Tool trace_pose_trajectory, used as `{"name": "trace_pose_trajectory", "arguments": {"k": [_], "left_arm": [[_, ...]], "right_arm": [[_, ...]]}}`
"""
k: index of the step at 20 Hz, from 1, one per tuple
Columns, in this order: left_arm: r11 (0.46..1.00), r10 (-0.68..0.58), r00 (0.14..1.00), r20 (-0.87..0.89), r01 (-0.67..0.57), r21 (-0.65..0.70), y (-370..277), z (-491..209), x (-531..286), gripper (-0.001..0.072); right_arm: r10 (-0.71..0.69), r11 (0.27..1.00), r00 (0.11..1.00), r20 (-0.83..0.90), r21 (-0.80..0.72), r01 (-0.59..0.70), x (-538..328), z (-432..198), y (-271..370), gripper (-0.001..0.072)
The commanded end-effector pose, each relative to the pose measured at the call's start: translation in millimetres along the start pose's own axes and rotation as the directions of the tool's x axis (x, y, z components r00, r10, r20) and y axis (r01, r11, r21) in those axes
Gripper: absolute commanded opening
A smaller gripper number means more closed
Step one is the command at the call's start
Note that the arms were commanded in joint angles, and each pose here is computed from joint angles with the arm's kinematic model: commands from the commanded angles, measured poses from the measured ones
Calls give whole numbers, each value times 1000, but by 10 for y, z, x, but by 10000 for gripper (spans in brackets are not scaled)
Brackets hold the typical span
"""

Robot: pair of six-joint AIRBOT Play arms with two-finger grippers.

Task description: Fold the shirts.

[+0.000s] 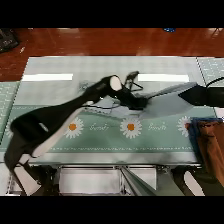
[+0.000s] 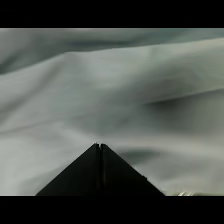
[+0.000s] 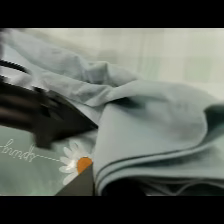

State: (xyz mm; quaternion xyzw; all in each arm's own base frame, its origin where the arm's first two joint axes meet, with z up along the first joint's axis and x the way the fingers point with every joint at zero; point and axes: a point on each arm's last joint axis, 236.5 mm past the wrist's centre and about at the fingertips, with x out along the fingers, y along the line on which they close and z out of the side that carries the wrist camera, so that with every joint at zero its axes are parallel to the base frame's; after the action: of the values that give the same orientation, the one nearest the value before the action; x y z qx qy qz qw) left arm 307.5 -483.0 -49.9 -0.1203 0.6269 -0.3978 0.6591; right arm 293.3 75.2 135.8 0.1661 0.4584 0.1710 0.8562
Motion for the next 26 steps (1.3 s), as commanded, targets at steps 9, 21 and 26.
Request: {"name": "trace_pose_trajectory", "arguments": {"k": [9,21,26], "left_arm": [[998,65,993,-101,-65,2,309,257,-480,16],[873,474,723,502,-459,-163,885,-254,-4040,17],[910,415,715,562,-331,-250,928,-941,-3752,16]], "right_arm": [[57,998,997,52,-8,-57,7,50,268,21],[395,902,887,-241,-82,-424,1429,368,1719,22],[399,880,819,-412,-77,-468,2451,-83,2194,46]]}}
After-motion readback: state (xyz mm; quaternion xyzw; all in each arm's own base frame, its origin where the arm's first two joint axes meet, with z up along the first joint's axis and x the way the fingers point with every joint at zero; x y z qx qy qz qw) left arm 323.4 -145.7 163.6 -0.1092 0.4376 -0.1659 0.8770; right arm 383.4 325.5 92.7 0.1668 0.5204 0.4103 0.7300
